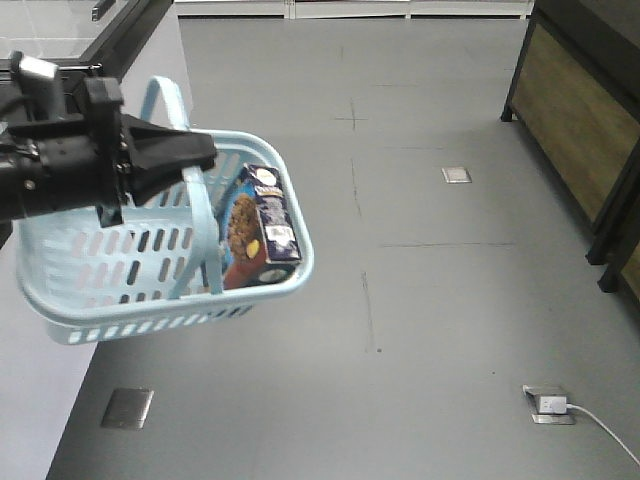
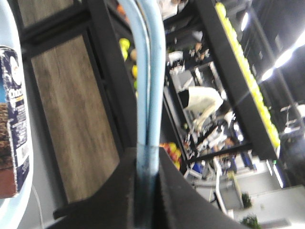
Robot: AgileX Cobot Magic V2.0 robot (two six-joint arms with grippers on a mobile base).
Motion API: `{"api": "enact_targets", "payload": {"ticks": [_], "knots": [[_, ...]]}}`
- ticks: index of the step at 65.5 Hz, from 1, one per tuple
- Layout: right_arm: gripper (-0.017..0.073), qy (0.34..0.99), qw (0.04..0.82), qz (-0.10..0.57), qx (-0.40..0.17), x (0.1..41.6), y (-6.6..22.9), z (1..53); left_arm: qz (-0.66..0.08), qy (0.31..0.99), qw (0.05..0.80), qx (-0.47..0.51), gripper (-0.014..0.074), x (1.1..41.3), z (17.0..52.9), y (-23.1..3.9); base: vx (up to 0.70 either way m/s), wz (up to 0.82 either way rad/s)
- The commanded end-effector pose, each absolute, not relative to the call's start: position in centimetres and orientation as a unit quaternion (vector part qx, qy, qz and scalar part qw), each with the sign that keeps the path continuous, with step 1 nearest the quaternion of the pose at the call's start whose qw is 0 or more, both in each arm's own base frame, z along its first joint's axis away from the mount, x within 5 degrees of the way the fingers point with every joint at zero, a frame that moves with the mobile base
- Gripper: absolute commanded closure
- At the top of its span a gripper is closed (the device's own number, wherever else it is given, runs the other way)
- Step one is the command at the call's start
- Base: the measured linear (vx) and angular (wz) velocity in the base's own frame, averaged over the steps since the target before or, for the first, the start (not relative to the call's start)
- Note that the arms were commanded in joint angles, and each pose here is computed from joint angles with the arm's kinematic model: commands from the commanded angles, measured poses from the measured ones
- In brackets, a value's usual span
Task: Left arm holds basket, right arm returns cookies
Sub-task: 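Raise the held basket in front of the robot with the left gripper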
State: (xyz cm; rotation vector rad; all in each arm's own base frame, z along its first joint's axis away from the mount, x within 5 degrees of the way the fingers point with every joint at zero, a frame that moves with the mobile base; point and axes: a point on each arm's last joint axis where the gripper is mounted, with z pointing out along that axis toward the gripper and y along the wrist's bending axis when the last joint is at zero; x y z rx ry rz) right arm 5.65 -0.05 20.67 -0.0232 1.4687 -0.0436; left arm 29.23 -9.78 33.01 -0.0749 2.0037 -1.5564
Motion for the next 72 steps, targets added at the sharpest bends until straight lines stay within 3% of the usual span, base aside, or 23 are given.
{"api": "enact_targets", "payload": {"ticks": [1, 22, 37, 72], "knots": [[0.0563, 0.638, 0.77, -0.024, -0.015, 5.4, 0.0, 21.4, -0.634, 0.709, 0.31, -0.006, 0.0601, 27.6, 35.2, -11.9, 0.0, 0.0], [0.0563, 0.638, 0.77, -0.024, -0.015, 5.4, 0.0, 21.4, -0.646, 0.723, 0.235, 0.064, 0.0601, 24.4, 33.7, -18.6, 0.0, 0.0], [0.0563, 0.638, 0.77, -0.024, -0.015, 5.4, 0.0, 21.4, -0.637, 0.738, 0.207, 0.081, 0.0601, 23.1, 32.5, -21.6, 0.0, 0.0], [0.0563, 0.638, 0.77, -0.024, -0.015, 5.4, 0.0, 21.4, -0.608, 0.759, 0.223, 0.062, 0.0601, 23.3, 31.6, -22.5, 0.0, 0.0]]}}
